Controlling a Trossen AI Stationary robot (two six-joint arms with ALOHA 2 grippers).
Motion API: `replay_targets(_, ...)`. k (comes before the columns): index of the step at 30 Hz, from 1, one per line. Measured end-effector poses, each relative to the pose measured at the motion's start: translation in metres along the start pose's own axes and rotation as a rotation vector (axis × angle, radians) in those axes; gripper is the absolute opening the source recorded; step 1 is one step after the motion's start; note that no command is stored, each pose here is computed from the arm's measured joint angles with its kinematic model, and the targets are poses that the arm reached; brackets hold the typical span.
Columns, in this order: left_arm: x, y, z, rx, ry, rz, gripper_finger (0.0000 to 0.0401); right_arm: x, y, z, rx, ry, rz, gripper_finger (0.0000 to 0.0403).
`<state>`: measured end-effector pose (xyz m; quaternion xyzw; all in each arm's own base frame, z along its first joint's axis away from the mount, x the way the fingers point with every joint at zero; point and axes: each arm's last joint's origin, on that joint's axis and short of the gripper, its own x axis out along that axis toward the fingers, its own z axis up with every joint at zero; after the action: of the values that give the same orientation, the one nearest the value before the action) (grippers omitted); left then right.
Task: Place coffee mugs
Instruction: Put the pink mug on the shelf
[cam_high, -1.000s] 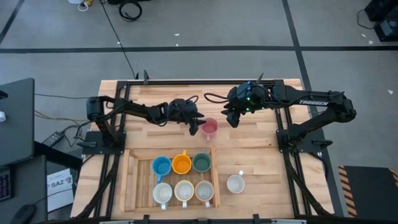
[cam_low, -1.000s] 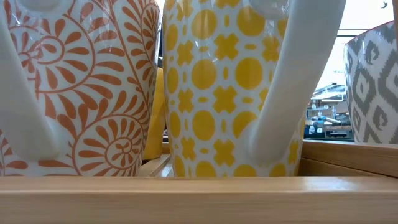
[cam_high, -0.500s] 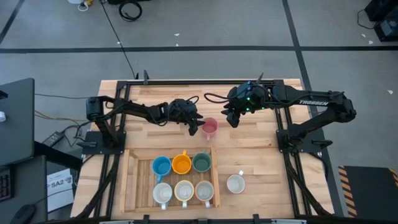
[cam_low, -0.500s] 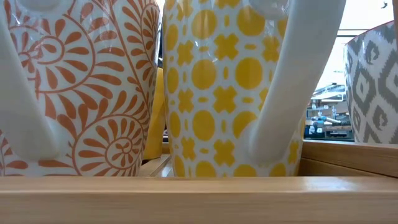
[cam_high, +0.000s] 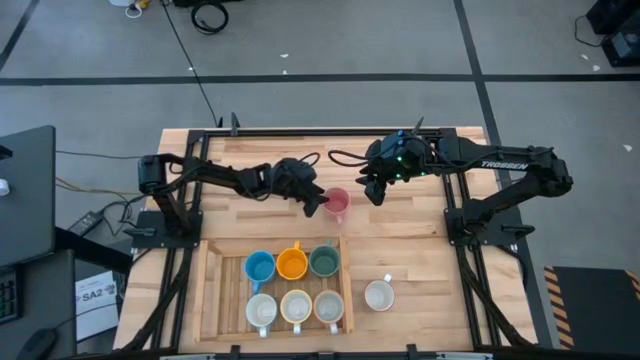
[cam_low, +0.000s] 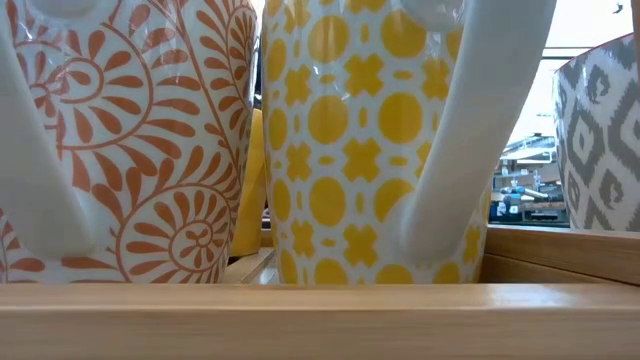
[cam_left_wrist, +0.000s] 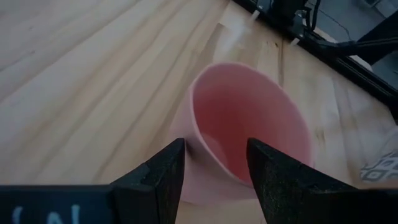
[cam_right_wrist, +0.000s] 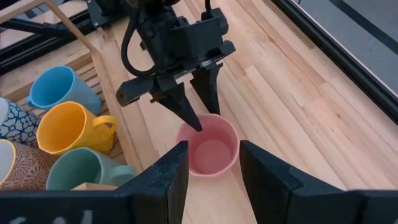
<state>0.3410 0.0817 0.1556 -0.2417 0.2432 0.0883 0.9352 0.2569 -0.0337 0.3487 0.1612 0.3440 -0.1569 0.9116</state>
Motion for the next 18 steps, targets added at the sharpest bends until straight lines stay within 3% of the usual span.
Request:
replay_targets(10,0.003,-0.009,0.025,-0.032,0.117,0.073,0.018,0.0,0.0,0.0,0.0,0.001,0.002,0.0149)
replay_targets(18,-0.001,-0.017,0.048,0.014,0.175,0.146,0.018,0.0,0.0,0.0,0.0,0.001,0.002,0.0149)
